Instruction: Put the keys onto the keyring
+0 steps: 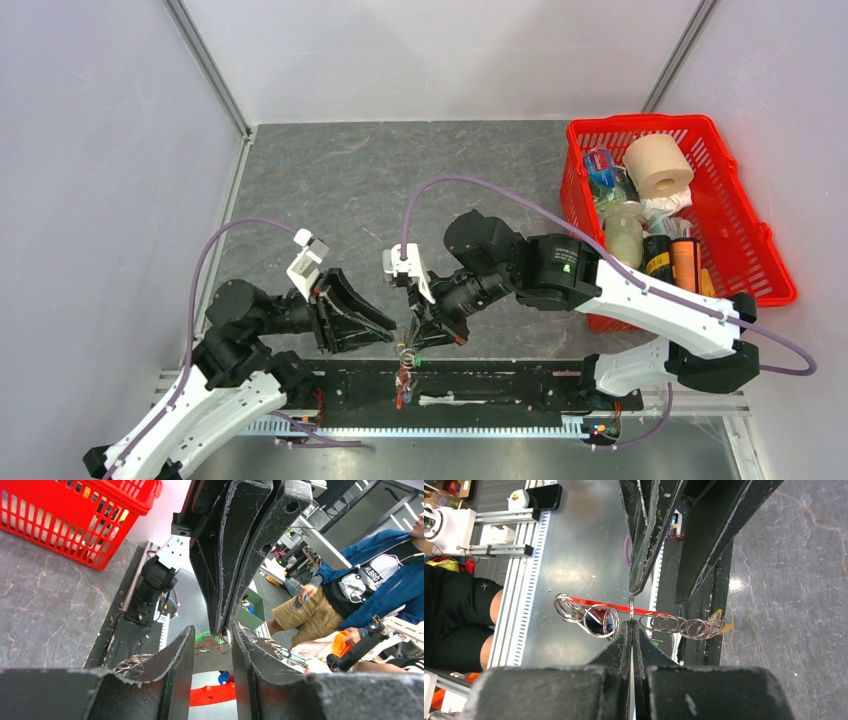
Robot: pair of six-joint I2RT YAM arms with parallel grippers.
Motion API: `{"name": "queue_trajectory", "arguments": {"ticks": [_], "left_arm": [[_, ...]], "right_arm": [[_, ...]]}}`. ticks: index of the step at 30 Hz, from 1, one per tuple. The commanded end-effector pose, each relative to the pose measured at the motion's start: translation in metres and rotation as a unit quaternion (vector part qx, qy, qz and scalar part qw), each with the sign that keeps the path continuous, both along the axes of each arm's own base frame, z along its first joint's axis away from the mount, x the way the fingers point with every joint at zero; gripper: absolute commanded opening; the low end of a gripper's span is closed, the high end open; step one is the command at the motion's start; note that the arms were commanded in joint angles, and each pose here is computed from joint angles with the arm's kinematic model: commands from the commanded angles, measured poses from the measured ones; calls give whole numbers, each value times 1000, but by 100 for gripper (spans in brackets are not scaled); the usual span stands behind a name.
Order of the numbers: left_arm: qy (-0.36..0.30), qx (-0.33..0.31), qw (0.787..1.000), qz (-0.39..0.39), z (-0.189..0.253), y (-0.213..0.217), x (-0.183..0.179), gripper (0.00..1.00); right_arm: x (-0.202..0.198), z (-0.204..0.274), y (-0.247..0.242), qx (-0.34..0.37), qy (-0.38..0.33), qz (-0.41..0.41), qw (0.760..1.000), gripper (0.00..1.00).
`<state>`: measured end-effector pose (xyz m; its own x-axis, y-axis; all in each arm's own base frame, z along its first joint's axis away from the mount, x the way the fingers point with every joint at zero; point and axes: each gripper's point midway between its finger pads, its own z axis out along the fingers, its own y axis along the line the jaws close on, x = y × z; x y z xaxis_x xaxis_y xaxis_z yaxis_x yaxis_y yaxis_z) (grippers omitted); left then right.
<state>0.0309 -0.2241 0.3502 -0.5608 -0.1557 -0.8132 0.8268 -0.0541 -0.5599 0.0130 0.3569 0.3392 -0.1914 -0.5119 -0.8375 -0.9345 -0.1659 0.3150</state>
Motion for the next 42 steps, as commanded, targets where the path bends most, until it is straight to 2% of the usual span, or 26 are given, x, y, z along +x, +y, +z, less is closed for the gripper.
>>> {"name": "queue_trajectory", "arguments": {"ticks": [1,28,31,36,42], "left_arm": [[-17,14,999,-34,-1,3,-13,39],[8,43,997,-68,-20,-2,-17,32],[8,44,996,-72,-21,-2,-18,28],[11,50,995,-81,-25,-3,-19,15],[14,54,994,-90,-29,-3,-22,13]], "right_arm": [[-4,20,2,25,-12,17,999,0],[0,17,19,17,-7,16,1000,0],[-1,17,20,17,-6,18,1000,0],[0,19,21,20,-7,17,1000,0],[2,23,22,25,-13,11,1000,0]]}}
